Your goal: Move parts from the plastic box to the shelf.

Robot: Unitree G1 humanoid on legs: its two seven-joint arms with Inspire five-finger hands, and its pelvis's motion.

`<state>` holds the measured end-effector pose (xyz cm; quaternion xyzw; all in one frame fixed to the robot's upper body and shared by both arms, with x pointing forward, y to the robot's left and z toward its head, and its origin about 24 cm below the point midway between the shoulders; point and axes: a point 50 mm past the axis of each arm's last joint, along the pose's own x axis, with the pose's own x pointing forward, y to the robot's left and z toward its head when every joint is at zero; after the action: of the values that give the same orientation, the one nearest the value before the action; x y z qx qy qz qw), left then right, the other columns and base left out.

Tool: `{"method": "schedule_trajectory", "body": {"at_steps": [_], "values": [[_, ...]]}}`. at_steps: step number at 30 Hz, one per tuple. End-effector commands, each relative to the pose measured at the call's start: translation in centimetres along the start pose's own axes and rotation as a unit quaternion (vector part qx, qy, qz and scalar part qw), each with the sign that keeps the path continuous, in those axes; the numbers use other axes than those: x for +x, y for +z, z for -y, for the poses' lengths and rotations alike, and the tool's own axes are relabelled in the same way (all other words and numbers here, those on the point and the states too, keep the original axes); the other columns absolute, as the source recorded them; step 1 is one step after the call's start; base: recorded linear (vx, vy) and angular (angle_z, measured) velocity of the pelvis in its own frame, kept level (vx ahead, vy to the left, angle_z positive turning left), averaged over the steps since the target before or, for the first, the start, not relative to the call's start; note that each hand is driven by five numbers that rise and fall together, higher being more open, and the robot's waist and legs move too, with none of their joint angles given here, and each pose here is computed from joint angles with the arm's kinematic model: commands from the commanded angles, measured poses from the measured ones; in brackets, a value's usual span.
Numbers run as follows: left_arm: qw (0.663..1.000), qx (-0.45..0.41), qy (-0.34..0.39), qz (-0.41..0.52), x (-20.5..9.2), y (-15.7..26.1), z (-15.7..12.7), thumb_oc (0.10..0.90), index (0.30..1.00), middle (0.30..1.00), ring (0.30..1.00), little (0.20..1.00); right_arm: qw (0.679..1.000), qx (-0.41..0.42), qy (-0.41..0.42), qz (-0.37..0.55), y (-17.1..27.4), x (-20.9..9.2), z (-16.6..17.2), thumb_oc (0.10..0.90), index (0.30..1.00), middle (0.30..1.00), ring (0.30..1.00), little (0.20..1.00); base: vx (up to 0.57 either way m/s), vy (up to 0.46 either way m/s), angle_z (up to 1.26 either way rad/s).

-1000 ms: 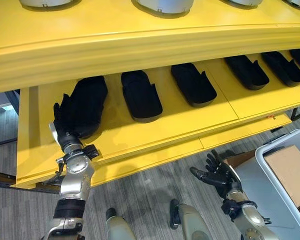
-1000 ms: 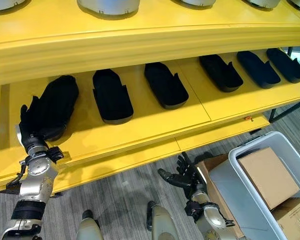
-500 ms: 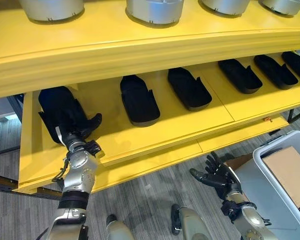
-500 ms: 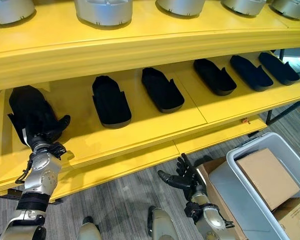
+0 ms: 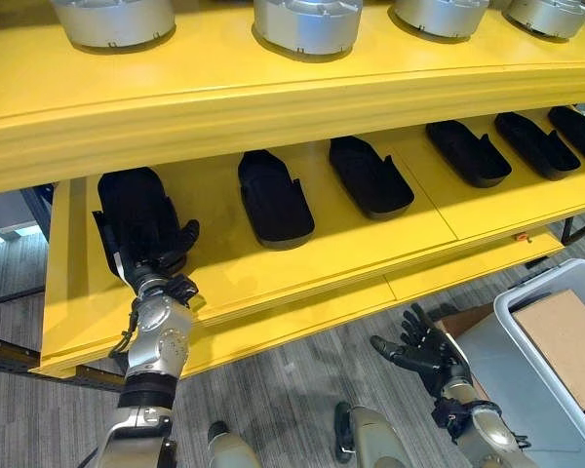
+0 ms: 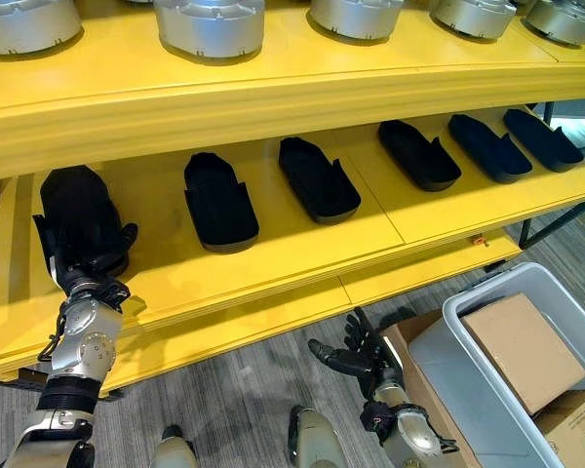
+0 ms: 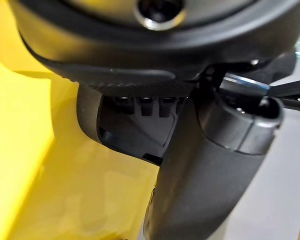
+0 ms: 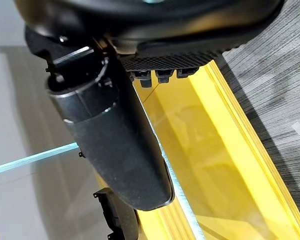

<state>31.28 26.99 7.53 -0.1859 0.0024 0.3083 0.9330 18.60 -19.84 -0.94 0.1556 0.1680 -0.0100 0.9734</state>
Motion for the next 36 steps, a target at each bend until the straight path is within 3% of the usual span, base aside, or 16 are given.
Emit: {"method": "schedule_trajectory", "body": {"at_steps": [1,12,27,36], "values": [[0.994,0.055,0.026,-0.089,-1.2,-4.4,-2.7,0.900,1.000,1.000,1.000,1.000,0.990,-0.010,0.045,0.132,5.4,0.2,-1.7,0.900,1.000,1.000,1.000,1.000,0.00,0.000,0.00],[0.994,0.033,0.056,-0.086,-1.5,-4.2,-5.1,0.900,1.000,1.000,1.000,1.000,0.990,-0.015,0.037,0.137,5.6,0.2,-1.3,0.900,1.000,1.000,1.000,1.000,0.00,0.000,0.00],[0.989,-0.038,-0.026,0.138,-2.9,5.8,-1.3,0.900,1.000,1.000,1.000,1.000,0.986,-0.032,0.015,0.160,6.7,0.2,-0.4,0.900,1.000,1.000,1.000,1.000,-0.01,-0.001,0.00],[0.973,-0.047,-0.053,0.222,-4.3,9.1,-0.2,0.900,1.000,1.000,1.000,1.000,0.985,-0.034,0.016,0.168,7.0,0.1,-0.2,0.900,1.000,1.000,1.000,1.000,0.00,0.000,0.00]]}}
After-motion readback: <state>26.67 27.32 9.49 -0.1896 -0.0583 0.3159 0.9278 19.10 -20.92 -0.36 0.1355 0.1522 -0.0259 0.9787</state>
